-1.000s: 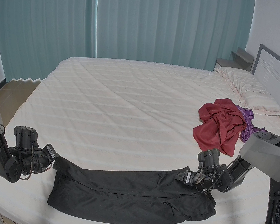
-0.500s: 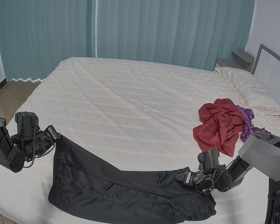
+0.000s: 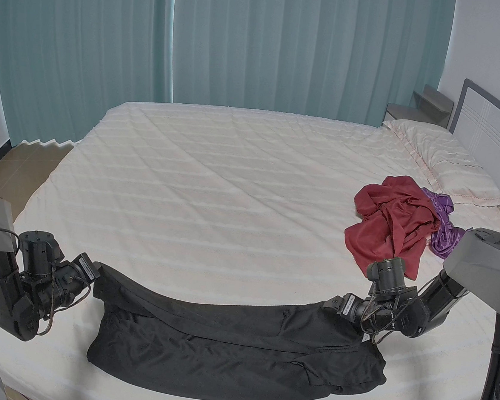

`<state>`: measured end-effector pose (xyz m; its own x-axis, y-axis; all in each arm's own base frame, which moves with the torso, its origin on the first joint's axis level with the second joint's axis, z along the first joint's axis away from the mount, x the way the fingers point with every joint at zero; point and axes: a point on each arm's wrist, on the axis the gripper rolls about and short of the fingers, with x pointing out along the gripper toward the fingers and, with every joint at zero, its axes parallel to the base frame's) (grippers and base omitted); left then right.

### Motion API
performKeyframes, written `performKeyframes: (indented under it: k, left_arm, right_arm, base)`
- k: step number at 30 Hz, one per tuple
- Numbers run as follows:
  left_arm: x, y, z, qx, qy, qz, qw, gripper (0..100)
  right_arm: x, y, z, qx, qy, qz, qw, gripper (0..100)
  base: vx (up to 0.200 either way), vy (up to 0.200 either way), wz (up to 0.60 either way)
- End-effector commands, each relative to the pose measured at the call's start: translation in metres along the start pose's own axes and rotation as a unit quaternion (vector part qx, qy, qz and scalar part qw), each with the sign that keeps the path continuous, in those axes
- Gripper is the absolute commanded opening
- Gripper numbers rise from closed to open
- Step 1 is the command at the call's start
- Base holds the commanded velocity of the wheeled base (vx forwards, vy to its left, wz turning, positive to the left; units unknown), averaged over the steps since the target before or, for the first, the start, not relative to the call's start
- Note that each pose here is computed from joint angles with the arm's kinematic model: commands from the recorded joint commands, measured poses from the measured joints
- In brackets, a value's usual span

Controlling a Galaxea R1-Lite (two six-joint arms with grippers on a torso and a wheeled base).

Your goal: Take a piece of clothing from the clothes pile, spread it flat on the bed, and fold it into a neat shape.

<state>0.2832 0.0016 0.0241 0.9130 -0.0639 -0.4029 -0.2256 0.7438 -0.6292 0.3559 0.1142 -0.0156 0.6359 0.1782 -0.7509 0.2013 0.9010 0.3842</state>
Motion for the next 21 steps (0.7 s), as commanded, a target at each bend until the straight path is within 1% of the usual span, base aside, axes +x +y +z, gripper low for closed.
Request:
performKeyframes:
  k: [1, 6, 8, 11, 21]
  left_arm:
    - [-0.002, 0.009, -0.009, 0.002, 0.019, 0.019, 0.9996, 0]
    - [-0.003, 0.009, -0.01, 0.003, 0.02, 0.019, 0.9996, 0]
    - [-0.003, 0.009, -0.009, 0.003, 0.019, 0.019, 0.9996, 0]
    - [-0.004, 0.009, -0.009, 0.003, 0.018, 0.018, 0.9997, 0]
    - [-0.005, 0.009, -0.01, 0.003, 0.02, 0.019, 0.9996, 0]
  right_arm:
    - [-0.021, -0.003, 0.006, 0.029, -0.012, 0.004, 0.9995, 100]
    - [-0.021, -0.013, -0.007, 0.044, 0.009, -0.012, 0.9989, 100]
    - [-0.022, -0.013, -0.007, 0.045, 0.01, -0.013, 0.9989, 100]
    - [-0.02, -0.013, -0.012, 0.06, 0.017, -0.015, 0.9979, 100]
    - [-0.009, -0.014, -0.024, 0.059, 0.036, -0.025, 0.9973, 100]
  base:
    - [0.0, 0.0, 0.0]
    - [0.0, 0.0, 0.0]
    - [0.0, 0.0, 0.0]
    - [0.0, 0.0, 0.0]
    - [0.0, 0.0, 0.0]
